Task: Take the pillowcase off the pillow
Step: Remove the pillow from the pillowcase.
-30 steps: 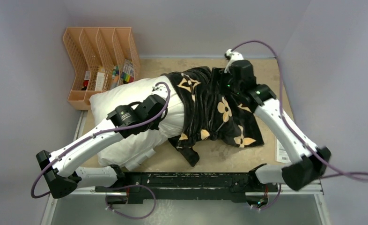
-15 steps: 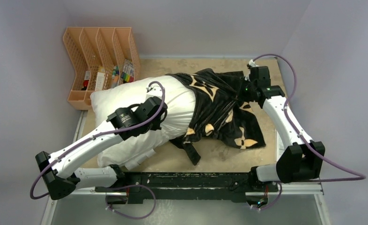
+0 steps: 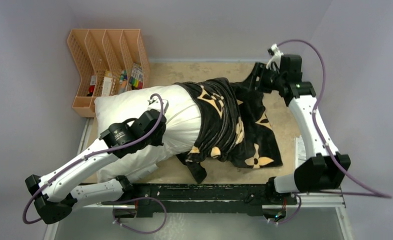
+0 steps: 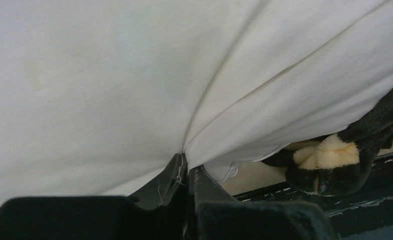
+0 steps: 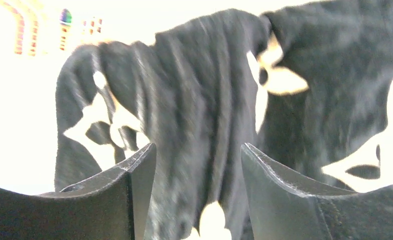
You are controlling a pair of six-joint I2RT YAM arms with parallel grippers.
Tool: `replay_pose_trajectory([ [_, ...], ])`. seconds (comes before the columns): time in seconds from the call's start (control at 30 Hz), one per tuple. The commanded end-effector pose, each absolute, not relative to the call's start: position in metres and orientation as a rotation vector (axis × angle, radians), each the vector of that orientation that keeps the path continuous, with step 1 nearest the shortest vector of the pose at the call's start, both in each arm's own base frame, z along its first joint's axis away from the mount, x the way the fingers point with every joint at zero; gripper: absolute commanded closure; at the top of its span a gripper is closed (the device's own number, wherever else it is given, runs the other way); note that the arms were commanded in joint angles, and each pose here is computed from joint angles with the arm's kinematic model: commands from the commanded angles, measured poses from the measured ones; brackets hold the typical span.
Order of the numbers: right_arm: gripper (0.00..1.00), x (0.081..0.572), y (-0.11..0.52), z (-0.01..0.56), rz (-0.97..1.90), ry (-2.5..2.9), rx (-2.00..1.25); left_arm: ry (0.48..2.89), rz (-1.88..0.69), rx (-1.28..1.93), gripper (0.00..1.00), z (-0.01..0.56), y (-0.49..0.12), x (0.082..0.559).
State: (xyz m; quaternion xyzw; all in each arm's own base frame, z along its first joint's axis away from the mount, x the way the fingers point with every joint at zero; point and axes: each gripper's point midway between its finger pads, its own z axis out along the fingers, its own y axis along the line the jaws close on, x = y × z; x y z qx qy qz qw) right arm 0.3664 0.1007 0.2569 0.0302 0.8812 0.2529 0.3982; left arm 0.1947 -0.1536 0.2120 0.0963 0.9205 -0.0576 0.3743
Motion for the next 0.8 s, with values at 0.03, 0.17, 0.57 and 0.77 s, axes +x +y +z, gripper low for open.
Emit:
replay_pose_trajectory([
  [0.03, 0.30, 0.401, 0.175, 0.271, 0.753, 2.256, -0.237, 2.347, -0.178, 0.294, 1.00, 0.217, -0.146, 0.187],
  [0.17, 0.29, 0.403, 0.225, 0.207, 0.670, 2.466, -0.378, 2.328, -0.259, 0.278, 0.87, 0.235, -0.163, 0.193],
  [0.57, 0.93, 0.309, 0.228, 0.121, 0.708, 2.291, -0.390, 2.222, -0.138, 0.065, 0.30, 0.288, -0.196, 0.304],
  [0.77, 0.81, 0.304, 0.213, 0.144, 0.629, 2.215, -0.427, 2.394, -0.247, -0.008, 0.46, 0.177, -0.214, 0.296],
])
